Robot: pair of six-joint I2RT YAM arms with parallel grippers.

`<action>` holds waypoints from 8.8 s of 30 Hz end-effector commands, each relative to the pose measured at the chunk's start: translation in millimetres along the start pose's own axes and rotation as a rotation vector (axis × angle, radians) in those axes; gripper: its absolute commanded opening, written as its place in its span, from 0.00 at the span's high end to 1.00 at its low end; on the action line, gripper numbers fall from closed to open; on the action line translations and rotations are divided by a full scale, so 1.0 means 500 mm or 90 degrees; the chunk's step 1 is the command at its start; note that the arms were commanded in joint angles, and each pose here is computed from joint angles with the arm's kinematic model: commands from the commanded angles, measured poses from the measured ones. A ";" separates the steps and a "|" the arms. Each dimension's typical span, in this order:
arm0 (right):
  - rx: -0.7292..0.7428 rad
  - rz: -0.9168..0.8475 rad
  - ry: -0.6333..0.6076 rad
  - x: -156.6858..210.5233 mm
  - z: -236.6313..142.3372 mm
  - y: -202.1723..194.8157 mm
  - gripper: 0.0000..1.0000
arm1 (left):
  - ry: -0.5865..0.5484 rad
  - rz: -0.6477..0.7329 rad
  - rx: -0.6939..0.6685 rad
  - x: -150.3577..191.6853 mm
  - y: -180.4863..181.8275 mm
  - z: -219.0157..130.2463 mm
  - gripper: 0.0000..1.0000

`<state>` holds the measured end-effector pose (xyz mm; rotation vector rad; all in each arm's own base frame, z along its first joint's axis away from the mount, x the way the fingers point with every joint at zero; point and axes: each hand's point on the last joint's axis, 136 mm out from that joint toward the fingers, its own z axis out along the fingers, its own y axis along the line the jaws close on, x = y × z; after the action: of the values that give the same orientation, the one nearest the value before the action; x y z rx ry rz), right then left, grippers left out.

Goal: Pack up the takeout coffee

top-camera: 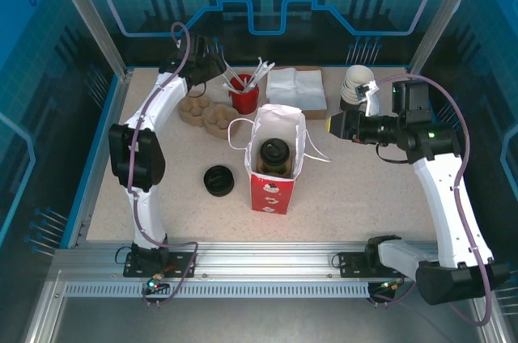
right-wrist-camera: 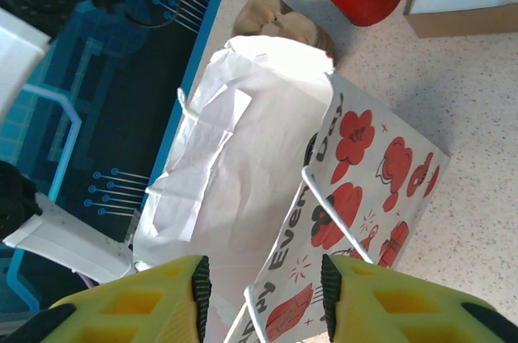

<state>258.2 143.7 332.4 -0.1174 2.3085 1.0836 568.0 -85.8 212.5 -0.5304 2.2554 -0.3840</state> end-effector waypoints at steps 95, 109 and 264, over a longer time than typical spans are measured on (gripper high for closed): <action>0.032 -0.118 -0.102 -0.051 -0.062 0.022 0.57 | -0.224 0.242 0.197 -0.110 -0.179 -0.578 0.90; 0.121 -0.055 -0.137 -0.138 -0.043 -0.053 0.57 | -0.172 0.385 0.403 0.088 -0.274 -0.858 0.94; 0.401 -0.187 -0.054 -0.429 0.504 -0.361 0.99 | 0.026 0.389 0.298 0.390 -0.098 -0.686 0.28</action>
<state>611.3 178.4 149.5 -0.1606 2.4268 0.1579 206.6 -187.8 336.0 0.4233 2.1415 -0.5551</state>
